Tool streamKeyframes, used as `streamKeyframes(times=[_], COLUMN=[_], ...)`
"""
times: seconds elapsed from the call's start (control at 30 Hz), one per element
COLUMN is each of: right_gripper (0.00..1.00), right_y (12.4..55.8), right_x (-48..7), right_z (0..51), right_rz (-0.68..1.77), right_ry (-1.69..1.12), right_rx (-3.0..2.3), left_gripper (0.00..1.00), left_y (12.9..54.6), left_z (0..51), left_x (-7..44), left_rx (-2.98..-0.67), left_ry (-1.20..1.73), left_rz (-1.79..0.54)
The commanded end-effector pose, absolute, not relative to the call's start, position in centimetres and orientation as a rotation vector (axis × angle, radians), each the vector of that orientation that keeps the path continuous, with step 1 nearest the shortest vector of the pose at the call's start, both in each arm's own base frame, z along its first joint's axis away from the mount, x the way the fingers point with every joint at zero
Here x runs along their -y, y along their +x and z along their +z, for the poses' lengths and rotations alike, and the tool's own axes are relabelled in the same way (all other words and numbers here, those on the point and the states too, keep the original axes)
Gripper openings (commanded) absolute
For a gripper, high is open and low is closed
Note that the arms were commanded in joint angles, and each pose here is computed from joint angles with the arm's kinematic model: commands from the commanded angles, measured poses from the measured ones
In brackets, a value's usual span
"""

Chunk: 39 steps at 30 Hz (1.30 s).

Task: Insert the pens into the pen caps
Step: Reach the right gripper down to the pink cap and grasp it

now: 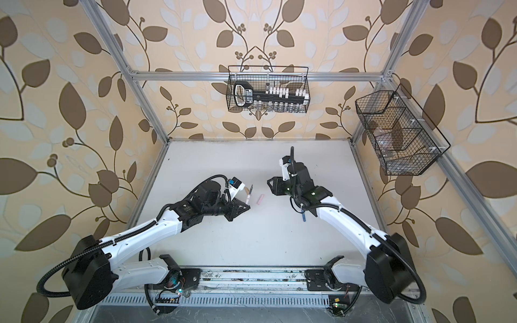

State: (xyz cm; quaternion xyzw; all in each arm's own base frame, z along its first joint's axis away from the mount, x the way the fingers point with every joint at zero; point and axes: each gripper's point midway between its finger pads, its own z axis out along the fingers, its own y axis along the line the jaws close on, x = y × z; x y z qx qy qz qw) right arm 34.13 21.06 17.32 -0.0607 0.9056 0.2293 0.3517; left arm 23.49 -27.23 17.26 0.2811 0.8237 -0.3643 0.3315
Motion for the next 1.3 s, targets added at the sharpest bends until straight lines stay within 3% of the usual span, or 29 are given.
streamKeyframes(times=[0.0, 0.33, 0.83, 1.27], right_gripper=[0.51, 0.6, 0.6, 0.53], right_y=[32.6, 34.3, 36.2, 36.7], right_x=[-20.0, -25.7, -29.2, -26.6], right_z=[12.1, 5.8, 3.7, 3.9], right_rz=[0.363, 0.483, 0.526, 0.21], right_ry=[-0.295, -0.381, -0.458, -0.558], right_rx=[-2.572, -2.665, -2.685, -2.758], left_gripper=[0.04, 0.05, 0.05, 0.05], left_y=[23.5, 23.1, 23.2, 23.1], left_z=[17.9, 18.2, 17.2, 17.2], left_x=[26.5, 25.3, 25.9, 26.0], left_rx=[-2.076, -2.043, -2.08, -2.073], left_ry=[0.759, 0.711, 0.728, 0.732], left_rz=[-0.89, -0.863, -0.885, -0.891])
